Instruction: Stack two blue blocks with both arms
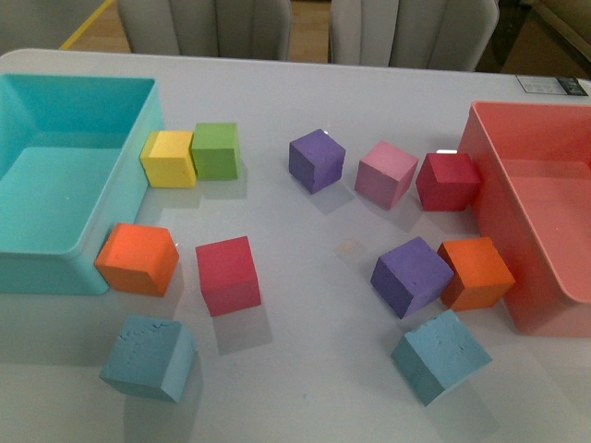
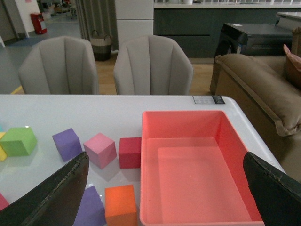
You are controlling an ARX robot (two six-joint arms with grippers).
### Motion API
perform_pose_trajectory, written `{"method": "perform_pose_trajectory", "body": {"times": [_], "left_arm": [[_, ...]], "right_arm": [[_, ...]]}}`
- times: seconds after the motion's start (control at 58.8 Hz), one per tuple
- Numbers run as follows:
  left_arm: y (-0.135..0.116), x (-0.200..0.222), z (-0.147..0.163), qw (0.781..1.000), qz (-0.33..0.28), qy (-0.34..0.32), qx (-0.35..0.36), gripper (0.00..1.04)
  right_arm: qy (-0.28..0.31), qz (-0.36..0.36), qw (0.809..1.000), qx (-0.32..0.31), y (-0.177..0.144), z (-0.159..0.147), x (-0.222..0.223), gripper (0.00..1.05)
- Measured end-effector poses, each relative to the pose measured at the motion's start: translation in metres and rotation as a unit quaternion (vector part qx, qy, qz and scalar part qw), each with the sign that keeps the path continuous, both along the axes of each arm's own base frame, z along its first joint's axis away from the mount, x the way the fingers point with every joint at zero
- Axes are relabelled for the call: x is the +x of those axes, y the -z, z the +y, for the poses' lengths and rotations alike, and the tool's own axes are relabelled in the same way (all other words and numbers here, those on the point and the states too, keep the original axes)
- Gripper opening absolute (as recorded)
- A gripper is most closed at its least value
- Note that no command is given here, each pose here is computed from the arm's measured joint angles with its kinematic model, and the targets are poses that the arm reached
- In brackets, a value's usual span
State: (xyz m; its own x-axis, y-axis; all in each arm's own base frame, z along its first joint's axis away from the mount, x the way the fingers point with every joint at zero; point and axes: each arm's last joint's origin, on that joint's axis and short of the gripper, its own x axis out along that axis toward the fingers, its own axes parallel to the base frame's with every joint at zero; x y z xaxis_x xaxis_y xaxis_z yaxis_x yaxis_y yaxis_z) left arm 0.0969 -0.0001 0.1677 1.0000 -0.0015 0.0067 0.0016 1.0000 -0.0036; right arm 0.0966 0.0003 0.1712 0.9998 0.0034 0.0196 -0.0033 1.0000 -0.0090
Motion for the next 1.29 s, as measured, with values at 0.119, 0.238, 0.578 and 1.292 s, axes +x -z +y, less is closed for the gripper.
{"method": "perform_pose_trajectory", "body": {"times": [0.119, 0.238, 0.578, 1.292], "left_arm": [[0.0, 0.0, 0.0, 1.0, 0.0, 0.0, 0.0, 0.96], [0.0, 0.0, 0.0, 1.0, 0.0, 0.0, 0.0, 0.96], [0.0, 0.0, 0.0, 1.0, 0.0, 0.0, 0.0, 0.96], [0.0, 0.0, 0.0, 1.0, 0.0, 0.0, 0.0, 0.96]], "right_arm": [[0.0, 0.0, 1.0, 0.0, 0.0, 0.0, 0.0, 0.96], [0.0, 0.0, 1.0, 0.0, 0.0, 0.0, 0.0, 0.96], [0.0, 0.0, 1.0, 0.0, 0.0, 0.0, 0.0, 0.96], [-0.12, 0.32, 0.937, -0.071, 0.039, 0.018, 0.062, 0.96]]}}
